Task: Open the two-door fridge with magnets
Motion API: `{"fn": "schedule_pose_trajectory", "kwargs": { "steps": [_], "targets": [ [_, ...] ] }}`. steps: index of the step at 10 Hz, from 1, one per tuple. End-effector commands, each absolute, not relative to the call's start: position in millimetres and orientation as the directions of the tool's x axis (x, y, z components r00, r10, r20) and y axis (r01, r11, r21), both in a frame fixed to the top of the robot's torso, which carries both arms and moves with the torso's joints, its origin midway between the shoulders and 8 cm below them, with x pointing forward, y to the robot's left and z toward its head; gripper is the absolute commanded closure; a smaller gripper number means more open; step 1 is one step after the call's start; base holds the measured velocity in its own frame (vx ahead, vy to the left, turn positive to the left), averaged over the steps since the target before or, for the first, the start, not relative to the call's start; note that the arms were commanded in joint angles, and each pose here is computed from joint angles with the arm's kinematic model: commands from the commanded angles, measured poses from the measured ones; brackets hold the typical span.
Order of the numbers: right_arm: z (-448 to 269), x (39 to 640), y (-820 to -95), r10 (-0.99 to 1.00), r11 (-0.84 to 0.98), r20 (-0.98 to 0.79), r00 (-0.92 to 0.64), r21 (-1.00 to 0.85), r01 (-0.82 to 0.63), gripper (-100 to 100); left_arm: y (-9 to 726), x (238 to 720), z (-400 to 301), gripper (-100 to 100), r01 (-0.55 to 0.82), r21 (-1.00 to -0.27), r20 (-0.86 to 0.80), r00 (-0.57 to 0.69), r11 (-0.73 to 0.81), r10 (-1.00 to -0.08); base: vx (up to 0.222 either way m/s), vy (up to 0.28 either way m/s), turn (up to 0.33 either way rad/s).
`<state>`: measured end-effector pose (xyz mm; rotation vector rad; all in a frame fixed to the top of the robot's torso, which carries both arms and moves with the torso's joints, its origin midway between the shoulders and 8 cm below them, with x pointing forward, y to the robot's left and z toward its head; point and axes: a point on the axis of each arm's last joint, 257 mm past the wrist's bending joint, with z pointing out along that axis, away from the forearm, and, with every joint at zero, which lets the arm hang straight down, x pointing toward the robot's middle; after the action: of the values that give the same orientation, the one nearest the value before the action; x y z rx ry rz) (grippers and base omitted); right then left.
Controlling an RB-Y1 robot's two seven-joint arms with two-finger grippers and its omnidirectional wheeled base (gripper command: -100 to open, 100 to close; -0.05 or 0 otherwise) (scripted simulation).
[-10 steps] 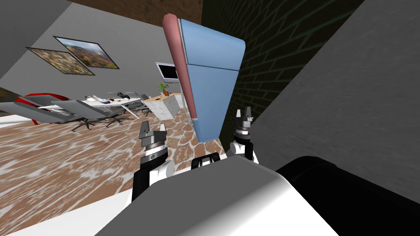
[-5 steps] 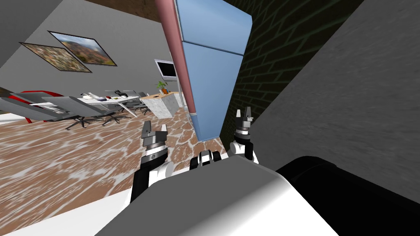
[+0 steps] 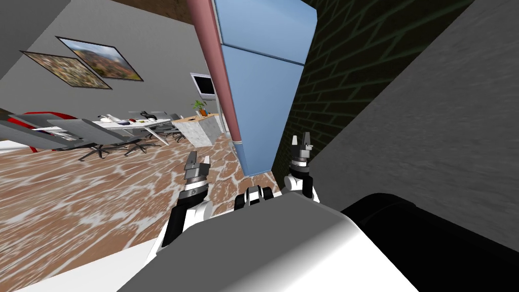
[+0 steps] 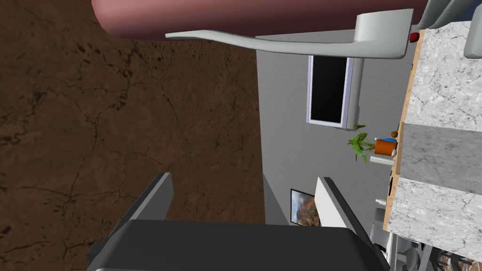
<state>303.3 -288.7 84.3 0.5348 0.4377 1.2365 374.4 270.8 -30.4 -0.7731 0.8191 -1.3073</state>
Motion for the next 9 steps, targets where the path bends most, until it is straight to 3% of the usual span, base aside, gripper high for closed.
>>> {"fn": "schedule_pose_trajectory", "kwargs": {
  "steps": [1, 9],
  "targets": [
    [84, 303, -289, 0.961, 0.234, -0.026, 0.274, 0.601, -0.764, 0, 273, 383, -51, -100, 0.466, -0.876, -0.103, 0.073, 0.125, -0.992, 0.081, -0.04, 0.006],
    [84, 303, -289, 0.961, 0.234, -0.026, 0.274, 0.601, -0.764, 0, 288, 407, -112, -100, 0.355, -0.922, -0.133, 0.087, 0.155, -0.987, 0.087, -0.038, 0.008]
  ]
}}
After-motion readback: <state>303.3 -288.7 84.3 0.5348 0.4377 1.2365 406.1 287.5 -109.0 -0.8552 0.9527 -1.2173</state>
